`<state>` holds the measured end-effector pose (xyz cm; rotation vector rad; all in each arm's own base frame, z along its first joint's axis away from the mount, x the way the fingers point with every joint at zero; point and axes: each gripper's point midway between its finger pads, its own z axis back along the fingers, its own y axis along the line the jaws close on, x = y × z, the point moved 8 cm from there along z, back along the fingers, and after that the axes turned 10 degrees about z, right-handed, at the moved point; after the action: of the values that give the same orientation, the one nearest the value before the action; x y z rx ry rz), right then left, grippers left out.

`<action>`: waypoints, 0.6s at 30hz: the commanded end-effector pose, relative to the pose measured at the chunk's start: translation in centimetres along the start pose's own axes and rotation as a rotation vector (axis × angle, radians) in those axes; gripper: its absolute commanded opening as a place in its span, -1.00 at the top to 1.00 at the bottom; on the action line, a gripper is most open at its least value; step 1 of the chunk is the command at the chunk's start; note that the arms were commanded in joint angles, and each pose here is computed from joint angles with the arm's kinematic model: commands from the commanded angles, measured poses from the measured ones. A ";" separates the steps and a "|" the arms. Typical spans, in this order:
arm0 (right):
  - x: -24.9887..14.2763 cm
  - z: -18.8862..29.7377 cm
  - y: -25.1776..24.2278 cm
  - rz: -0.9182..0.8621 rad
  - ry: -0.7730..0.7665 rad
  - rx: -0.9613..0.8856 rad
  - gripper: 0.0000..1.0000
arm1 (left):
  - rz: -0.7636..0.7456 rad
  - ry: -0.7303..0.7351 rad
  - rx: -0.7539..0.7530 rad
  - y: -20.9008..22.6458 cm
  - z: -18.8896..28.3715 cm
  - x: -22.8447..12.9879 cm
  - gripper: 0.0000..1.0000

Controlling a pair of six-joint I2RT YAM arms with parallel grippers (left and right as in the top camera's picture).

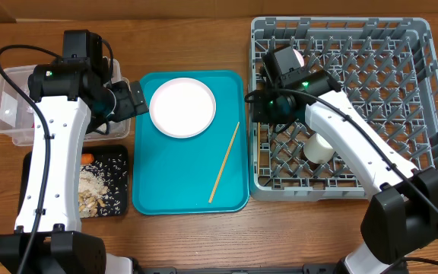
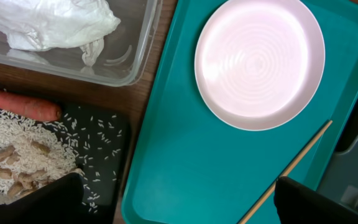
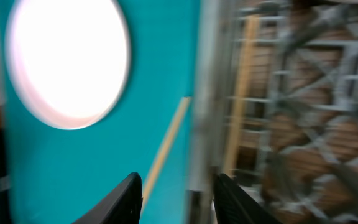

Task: Sort waste into correct bins and load items into the dishwasher
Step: 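Move the right gripper back to the second chopstick on the tray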

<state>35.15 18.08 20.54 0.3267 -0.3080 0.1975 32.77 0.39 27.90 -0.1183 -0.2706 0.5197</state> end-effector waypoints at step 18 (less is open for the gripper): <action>-3.1 -2.0 8.8 -0.210 -0.153 -0.152 0.22 | -0.020 -0.007 0.004 -0.2 0.0 0.0 -1.00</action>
<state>30.46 26.85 20.79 0.2885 -0.3730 0.0752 32.78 0.39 27.90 -0.1184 -0.2710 0.5197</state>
